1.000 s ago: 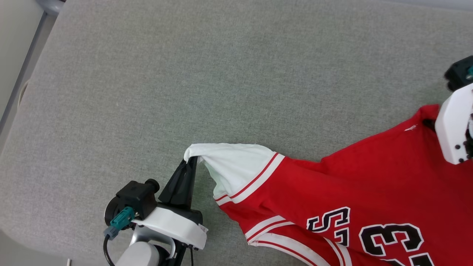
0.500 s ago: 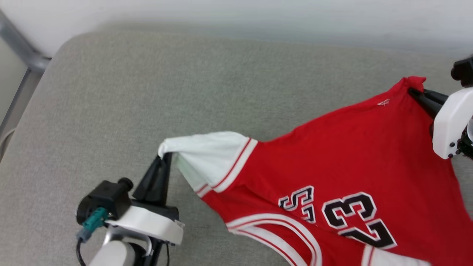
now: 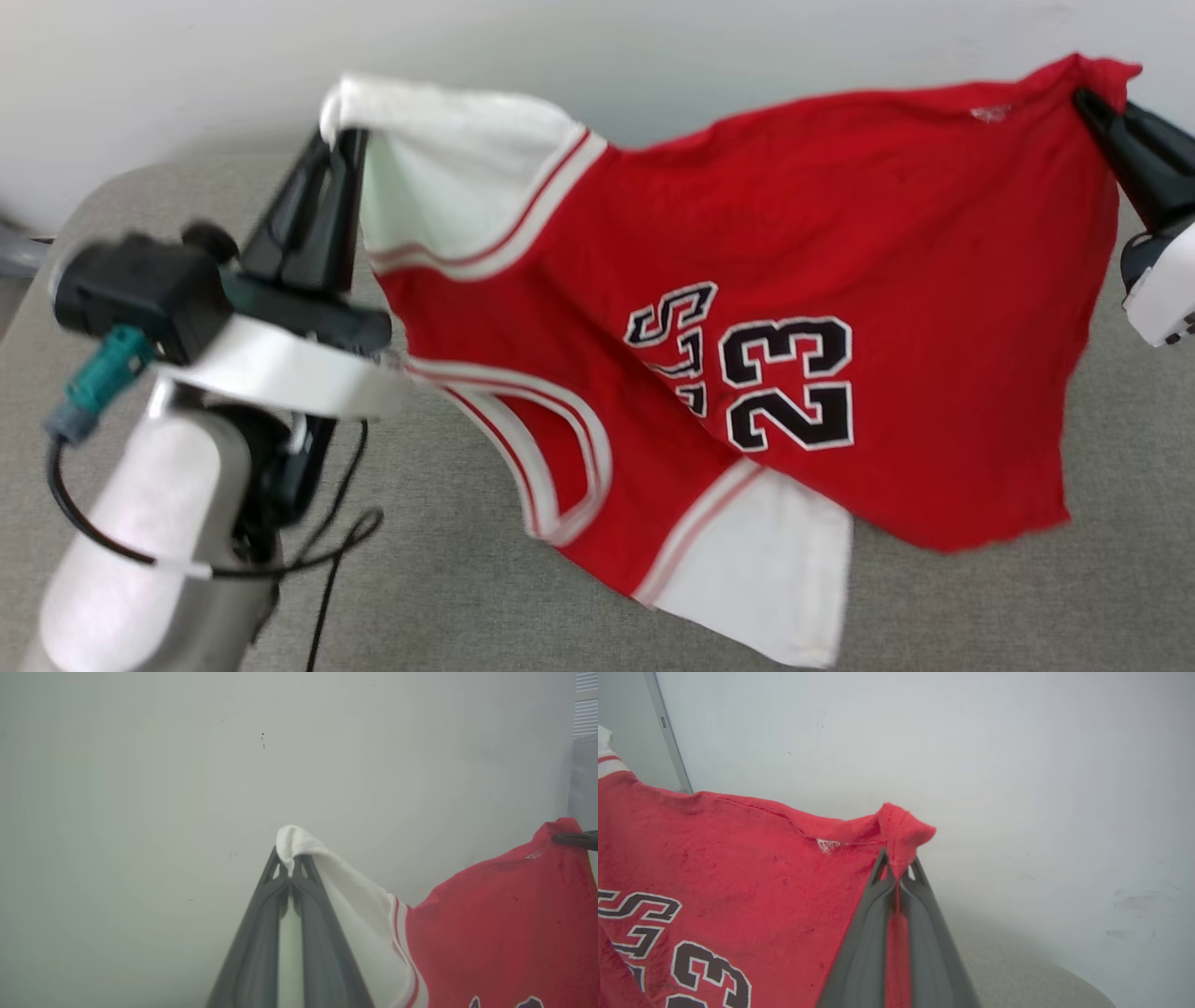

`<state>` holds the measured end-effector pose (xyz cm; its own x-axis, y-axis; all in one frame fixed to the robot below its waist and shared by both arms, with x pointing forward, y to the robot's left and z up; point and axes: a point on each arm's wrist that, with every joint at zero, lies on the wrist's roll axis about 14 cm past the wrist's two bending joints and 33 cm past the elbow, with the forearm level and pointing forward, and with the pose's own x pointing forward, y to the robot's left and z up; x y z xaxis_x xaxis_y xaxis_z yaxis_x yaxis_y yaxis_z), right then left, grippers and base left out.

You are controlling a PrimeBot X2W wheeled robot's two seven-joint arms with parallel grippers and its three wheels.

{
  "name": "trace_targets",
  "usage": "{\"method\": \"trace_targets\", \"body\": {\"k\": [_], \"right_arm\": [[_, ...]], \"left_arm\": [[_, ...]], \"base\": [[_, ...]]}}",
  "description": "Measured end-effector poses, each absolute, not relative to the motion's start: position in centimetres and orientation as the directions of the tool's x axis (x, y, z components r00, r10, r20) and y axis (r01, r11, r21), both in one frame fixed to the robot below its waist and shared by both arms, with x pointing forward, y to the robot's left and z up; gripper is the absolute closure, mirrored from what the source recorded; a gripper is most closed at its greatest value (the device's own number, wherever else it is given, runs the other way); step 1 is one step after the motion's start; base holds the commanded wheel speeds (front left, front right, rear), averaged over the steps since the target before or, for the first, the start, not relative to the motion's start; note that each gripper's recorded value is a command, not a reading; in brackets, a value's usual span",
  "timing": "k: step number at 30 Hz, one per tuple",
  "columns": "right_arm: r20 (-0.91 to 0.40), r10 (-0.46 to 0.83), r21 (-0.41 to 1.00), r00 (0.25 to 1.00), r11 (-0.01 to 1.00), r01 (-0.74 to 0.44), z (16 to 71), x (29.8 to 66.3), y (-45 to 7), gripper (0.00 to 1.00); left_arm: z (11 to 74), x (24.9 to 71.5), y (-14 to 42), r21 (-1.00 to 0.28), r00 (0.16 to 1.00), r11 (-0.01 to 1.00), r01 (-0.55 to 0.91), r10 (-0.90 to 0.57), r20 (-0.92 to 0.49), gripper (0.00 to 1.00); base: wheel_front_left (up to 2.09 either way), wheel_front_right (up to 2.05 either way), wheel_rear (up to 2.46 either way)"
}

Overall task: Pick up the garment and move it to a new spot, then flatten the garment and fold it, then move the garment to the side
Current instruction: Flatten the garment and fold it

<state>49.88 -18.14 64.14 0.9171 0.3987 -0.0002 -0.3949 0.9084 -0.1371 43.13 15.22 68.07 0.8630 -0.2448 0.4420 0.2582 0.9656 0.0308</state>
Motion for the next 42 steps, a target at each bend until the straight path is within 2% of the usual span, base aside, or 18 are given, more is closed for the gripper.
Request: {"method": "trace_targets", "body": {"k": [5,10,17,21,29,36,42], "right_arm": [[0.078,0.384,-0.151,0.92,0.917,-0.37,66.5,50.0,-18.1,1.0],[0.145,0.368,-0.161,0.918,0.925,-0.346,68.9,51.7,-17.8,1.0],[0.255,0.313,-0.205,0.915,0.942,-0.265,73.3,56.5,-18.7,1.0],[0.271,0.291,-0.247,0.918,0.942,-0.225,74.3,60.0,-18.7,1.0],[0.306,0.256,-0.298,0.917,0.94,-0.163,76.0,66.2,-18.5,1.0],[0.36,0.234,-0.304,0.903,0.945,-0.123,77.4,69.6,-18.6,1.0],[0.3,0.225,-0.313,0.927,0.941,-0.127,73.9,72.3,-18.5,1.0]], "left_arm": [[72.3,44.9,13.7,0.114,0.802,0.946,0.304,-0.319,0.504,1.0],[75.7,47.8,12.6,0.17,0.76,0.929,0.329,-0.367,0.536,1.0],[79.9,53.2,11.6,0.217,0.721,0.917,0.335,-0.398,0.568,1.0],[82.1,56.3,11.5,0.252,0.699,0.918,0.307,-0.398,0.595,1.0],[84.1,62.2,11.9,0.285,0.693,0.923,0.258,-0.383,0.611,1.0],[85.0,65.5,13.2,0.278,0.691,0.937,0.211,-0.344,0.636,1.0],[81.2,68.5,13.6,0.256,0.732,0.941,0.223,-0.335,0.593,1.0]], "base": [[0.0,0.0,0.0],[0.0,0.0,0.0],[0.0,0.0,0.0],[0.0,0.0,0.0],[0.0,0.0,0.0],[0.0,0.0,0.0],[0.0,0.0,0.0]]}}
